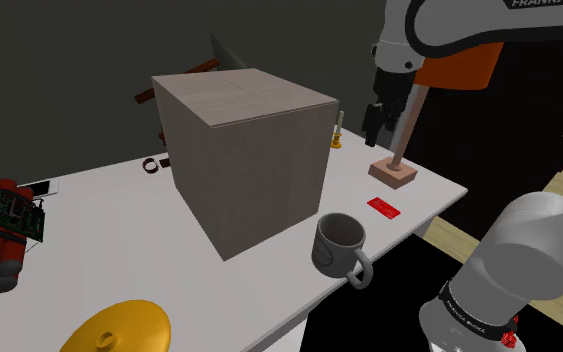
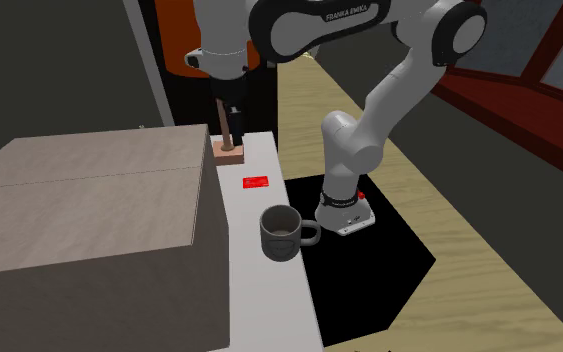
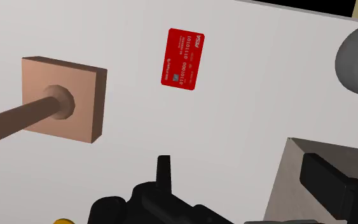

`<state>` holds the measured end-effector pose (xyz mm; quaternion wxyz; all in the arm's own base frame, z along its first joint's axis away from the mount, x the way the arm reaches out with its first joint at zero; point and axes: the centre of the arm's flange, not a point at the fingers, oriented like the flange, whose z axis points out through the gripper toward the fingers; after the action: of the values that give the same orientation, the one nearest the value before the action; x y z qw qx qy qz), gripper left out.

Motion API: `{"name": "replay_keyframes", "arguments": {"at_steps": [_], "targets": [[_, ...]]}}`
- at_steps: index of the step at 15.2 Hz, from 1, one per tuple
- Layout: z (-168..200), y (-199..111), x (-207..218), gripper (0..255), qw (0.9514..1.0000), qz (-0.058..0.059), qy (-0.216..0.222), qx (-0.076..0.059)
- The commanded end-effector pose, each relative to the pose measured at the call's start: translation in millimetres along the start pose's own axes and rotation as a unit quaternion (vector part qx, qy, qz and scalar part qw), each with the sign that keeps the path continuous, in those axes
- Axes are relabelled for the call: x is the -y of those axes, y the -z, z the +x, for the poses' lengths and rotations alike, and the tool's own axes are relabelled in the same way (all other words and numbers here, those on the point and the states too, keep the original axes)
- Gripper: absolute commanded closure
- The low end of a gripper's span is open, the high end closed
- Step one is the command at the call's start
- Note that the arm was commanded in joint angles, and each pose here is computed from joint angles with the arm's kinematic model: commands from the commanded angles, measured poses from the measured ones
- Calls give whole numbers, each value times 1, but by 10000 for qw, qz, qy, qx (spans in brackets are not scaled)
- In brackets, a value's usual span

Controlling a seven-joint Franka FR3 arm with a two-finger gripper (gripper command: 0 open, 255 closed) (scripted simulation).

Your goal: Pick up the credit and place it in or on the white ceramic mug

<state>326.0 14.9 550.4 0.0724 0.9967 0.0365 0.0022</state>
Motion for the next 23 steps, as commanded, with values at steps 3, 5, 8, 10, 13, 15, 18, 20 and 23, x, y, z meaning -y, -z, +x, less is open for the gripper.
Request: {"name": "replay_keyframes", "arguments": {"at_steps": [3,5,8,10,13,15,18,20,23], "targets": [[10,-26,-10,0,9992,122,-64,380],[18,-53,-18,0,9967,244,-128,760],[25,-95,-31,0,9900,425,-223,1327],[28,-124,-38,0,9835,546,-286,1702],[27,-167,-48,0,9707,724,-379,2260],[23,-196,-54,0,9602,842,-441,2627],[16,-222,-56,0,9512,930,-487,2901],[11,-230,-54,0,9512,930,-487,2901],[2,-243,-51,0,9512,930,-487,2901]]}}
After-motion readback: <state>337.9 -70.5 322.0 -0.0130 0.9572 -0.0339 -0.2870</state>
